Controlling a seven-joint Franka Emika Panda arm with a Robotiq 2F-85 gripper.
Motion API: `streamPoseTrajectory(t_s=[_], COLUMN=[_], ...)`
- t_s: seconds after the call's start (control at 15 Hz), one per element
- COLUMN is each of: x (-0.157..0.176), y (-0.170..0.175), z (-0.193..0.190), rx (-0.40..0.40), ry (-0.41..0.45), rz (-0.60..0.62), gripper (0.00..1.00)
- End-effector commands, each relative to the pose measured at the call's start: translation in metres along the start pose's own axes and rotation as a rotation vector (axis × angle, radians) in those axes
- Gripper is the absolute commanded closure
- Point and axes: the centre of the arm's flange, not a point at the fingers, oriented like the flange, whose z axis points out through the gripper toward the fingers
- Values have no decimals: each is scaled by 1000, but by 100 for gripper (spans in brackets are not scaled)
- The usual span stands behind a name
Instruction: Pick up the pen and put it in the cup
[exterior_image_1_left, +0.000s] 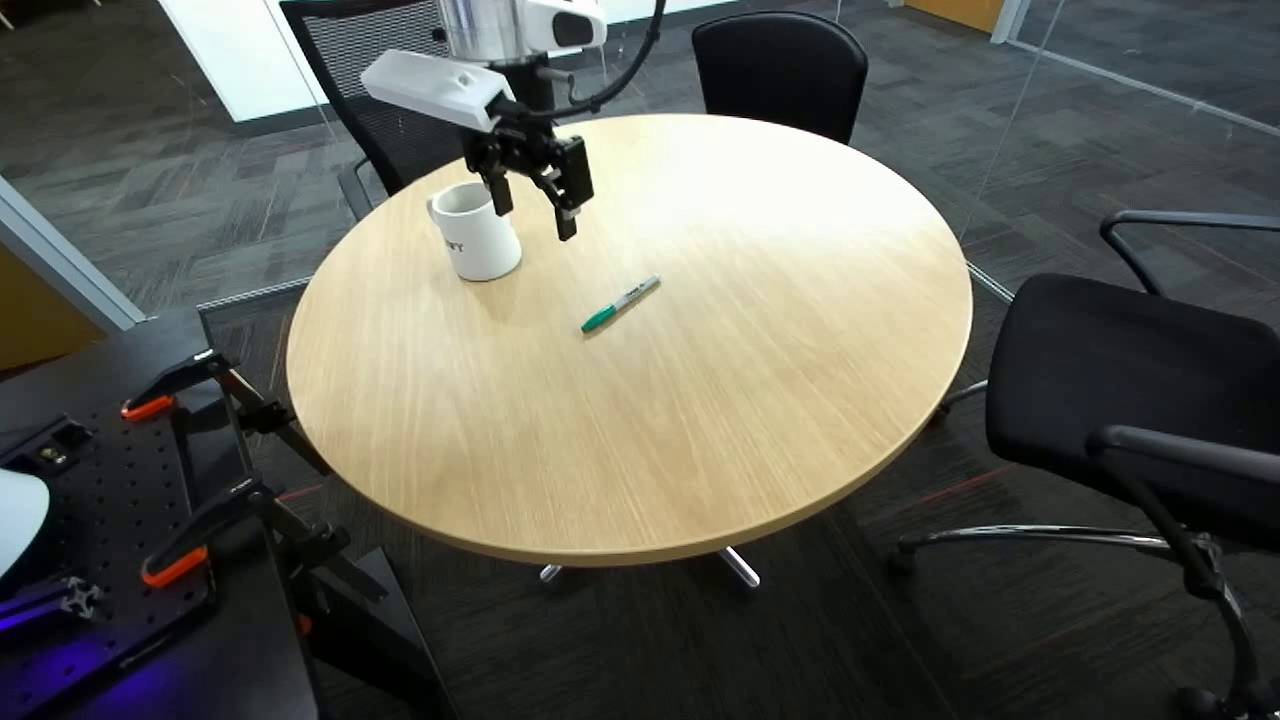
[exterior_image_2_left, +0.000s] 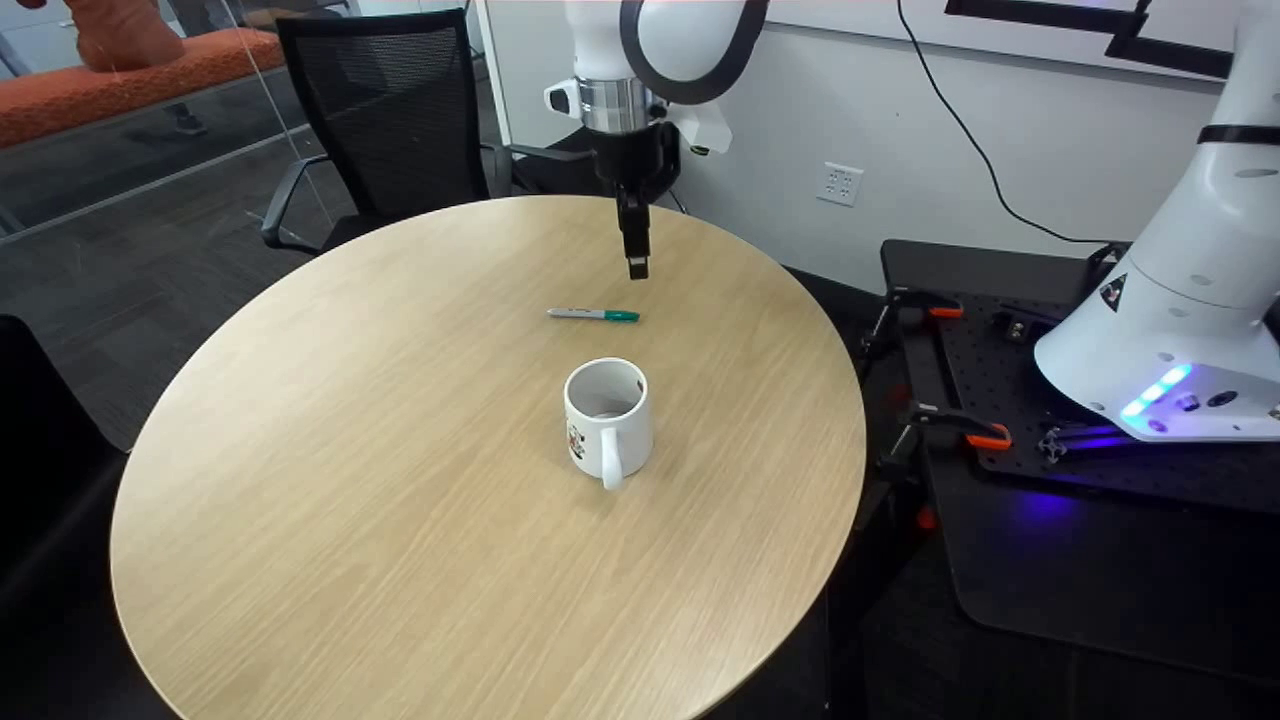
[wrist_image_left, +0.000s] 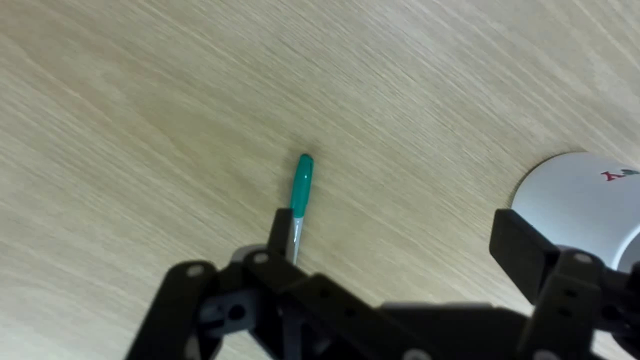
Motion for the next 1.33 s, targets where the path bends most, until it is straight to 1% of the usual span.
streamPoseTrajectory(t_s=[0.0,0.27,0.4,0.87,1.27], x=[1,3,13,52,69], y=[1,1,4,27,51], z=[1,-1,3,29,58], rx=[0,-1,5,-9,-10], ry=[0,4,17,48,64], rz=[0,-1,1,39,110], gripper=[0,0,0,0,0])
